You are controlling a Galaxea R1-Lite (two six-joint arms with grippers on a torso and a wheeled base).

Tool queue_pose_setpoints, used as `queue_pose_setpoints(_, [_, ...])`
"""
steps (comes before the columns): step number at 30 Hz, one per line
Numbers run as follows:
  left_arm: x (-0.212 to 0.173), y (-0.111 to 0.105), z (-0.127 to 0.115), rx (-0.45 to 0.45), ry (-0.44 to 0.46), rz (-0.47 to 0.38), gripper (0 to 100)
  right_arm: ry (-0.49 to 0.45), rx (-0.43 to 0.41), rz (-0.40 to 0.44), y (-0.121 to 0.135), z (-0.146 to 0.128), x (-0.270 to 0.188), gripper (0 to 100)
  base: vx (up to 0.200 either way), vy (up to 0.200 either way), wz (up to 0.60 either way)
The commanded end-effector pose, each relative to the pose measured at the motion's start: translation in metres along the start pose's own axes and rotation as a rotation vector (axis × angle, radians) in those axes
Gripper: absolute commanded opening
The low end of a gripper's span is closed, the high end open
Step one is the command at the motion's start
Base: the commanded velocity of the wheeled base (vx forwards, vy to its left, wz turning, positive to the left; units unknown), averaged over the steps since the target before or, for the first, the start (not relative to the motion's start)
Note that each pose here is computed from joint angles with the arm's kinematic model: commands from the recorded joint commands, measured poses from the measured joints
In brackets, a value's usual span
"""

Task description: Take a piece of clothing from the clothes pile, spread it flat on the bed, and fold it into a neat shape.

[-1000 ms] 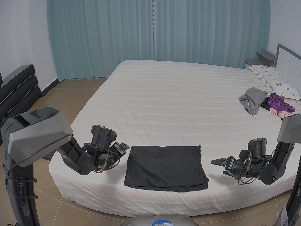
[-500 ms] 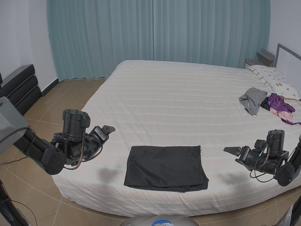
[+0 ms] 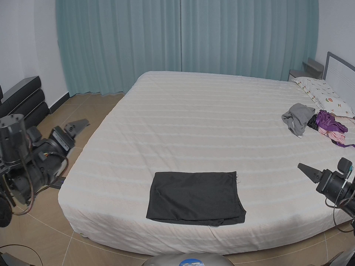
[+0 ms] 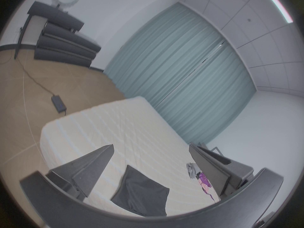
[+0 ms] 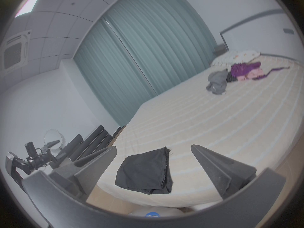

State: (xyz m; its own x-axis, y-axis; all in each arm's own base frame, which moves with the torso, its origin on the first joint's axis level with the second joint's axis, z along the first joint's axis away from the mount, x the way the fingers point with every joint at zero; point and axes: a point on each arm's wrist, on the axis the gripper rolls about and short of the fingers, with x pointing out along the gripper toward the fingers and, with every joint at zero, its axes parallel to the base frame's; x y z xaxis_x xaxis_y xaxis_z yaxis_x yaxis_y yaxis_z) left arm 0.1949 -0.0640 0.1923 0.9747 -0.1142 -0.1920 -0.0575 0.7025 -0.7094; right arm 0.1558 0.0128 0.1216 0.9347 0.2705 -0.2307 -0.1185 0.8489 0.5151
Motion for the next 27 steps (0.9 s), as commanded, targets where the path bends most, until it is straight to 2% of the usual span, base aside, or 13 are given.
queue_pose_setpoints(1, [-0.088,0.01,0.022,0.124,-0.241,-0.09,100,-0.197,-0.174,0.016,0.01,-0.001,-0.069,100,0.0,0.0,0.0])
queue_pose_setpoints(4, [-0.102,0.013,0.024,0.182,-0.298,-0.081,100,-0.228,-0.214,0.033,0.016,-0.001,-0.084,100,0.0,0.0,0.0])
queue_pose_setpoints(6, [-0.123,0.017,0.027,0.251,-0.371,-0.085,100,-0.273,-0.238,0.069,0.027,0.004,-0.108,100,0.0,0.0,0.0])
queue_pose_setpoints(10, [-0.147,0.026,0.028,0.326,-0.411,-0.059,100,-0.236,-0.253,0.109,0.038,0.001,-0.142,100,0.0,0.0,0.0])
queue_pose_setpoints(13, [-0.171,0.036,0.026,0.385,-0.442,-0.042,100,-0.182,-0.335,0.183,0.04,-0.009,-0.175,100,0.0,0.0,0.0])
queue_pose_setpoints(17, [-0.19,0.049,0.02,0.425,-0.467,0.004,100,-0.136,-0.38,0.135,0.035,-0.022,-0.189,100,0.0,0.0,0.0])
queue_pose_setpoints(21, [-0.21,0.062,0.012,0.483,-0.514,0.071,100,-0.191,-0.439,0.149,0.034,-0.028,-0.202,100,0.0,0.0,0.0])
queue_pose_setpoints(27, [-0.232,0.075,0.002,0.562,-0.568,0.079,100,-0.153,-0.454,0.082,0.033,-0.04,-0.215,100,0.0,0.0,0.0])
